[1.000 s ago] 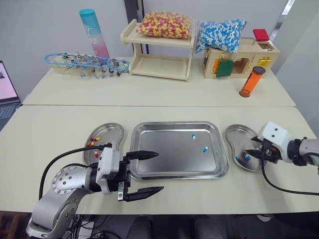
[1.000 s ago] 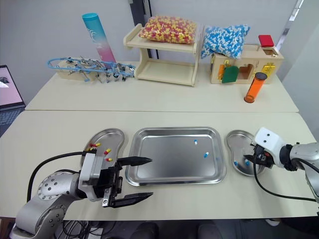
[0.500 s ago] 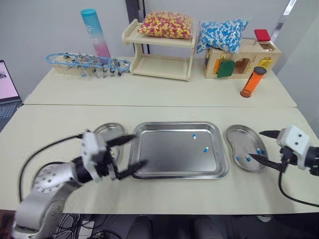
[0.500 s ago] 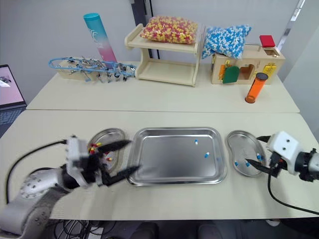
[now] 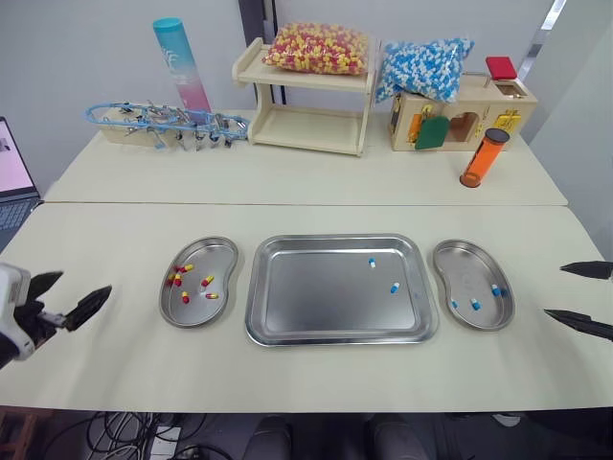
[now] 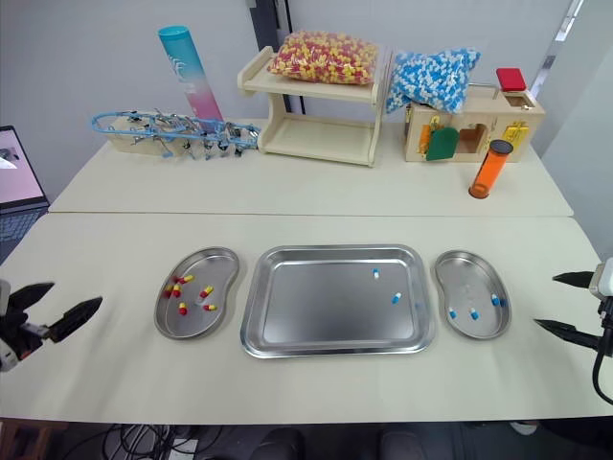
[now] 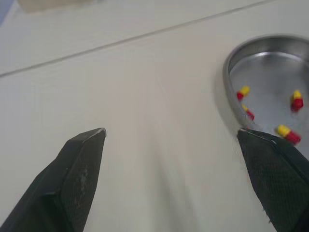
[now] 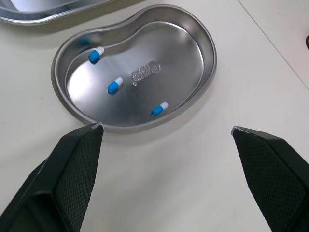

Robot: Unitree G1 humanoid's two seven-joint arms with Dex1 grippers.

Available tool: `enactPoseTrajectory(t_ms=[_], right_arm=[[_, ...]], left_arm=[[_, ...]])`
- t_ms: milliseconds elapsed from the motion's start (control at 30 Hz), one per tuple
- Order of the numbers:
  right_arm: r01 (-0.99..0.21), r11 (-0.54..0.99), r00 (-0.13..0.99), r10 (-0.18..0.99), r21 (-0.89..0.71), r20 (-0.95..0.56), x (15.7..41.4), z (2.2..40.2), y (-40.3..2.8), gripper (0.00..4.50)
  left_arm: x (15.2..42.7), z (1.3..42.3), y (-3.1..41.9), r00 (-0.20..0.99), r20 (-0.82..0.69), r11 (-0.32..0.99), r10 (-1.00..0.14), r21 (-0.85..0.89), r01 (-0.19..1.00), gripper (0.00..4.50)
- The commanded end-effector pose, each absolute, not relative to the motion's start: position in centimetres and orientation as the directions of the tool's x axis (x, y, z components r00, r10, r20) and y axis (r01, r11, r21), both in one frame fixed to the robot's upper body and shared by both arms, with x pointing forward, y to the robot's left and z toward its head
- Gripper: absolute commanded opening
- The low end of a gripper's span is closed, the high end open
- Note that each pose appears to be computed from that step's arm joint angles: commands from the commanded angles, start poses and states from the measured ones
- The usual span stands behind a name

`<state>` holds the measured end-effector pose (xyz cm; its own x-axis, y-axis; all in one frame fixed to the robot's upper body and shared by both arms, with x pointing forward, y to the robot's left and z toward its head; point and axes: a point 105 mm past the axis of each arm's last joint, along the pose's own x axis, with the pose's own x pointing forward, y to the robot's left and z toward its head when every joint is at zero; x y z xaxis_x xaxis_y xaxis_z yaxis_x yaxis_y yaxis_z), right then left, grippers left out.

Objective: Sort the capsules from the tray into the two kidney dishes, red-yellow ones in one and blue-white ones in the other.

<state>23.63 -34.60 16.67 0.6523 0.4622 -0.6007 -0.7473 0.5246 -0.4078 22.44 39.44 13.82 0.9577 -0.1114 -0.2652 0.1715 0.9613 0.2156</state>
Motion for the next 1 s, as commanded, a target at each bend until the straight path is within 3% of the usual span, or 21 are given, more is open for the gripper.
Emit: enactPoseTrajectory(t_ms=[33,267,533,1000], right_arm=[[-0.757,0.502,0.635,0.414,-0.418,-0.653,23.0,16.9,-36.2,4.49],[-0.742,0.532,0.643,0.396,-0.407,-0.655,22.9,16.6,-37.1,4.49],[-0.744,0.534,0.639,0.395,-0.4,-0.66,22.8,16.0,-37.1,4.49],[-0.747,0.527,0.639,0.403,-0.406,-0.655,23.1,15.9,-36.6,4.49]], left_arm=[[20.8,14.4,40.8,0.955,-0.275,0.956,-0.111,0.233,0.178,4.5],[18.9,12.6,41.5,0.936,-0.342,0.959,-0.083,0.228,0.169,4.5],[18.5,12.8,41.1,0.935,-0.342,0.957,-0.096,0.225,0.181,4.5],[18.5,12.7,38.0,0.914,-0.332,0.936,-0.232,0.179,0.302,4.5]])
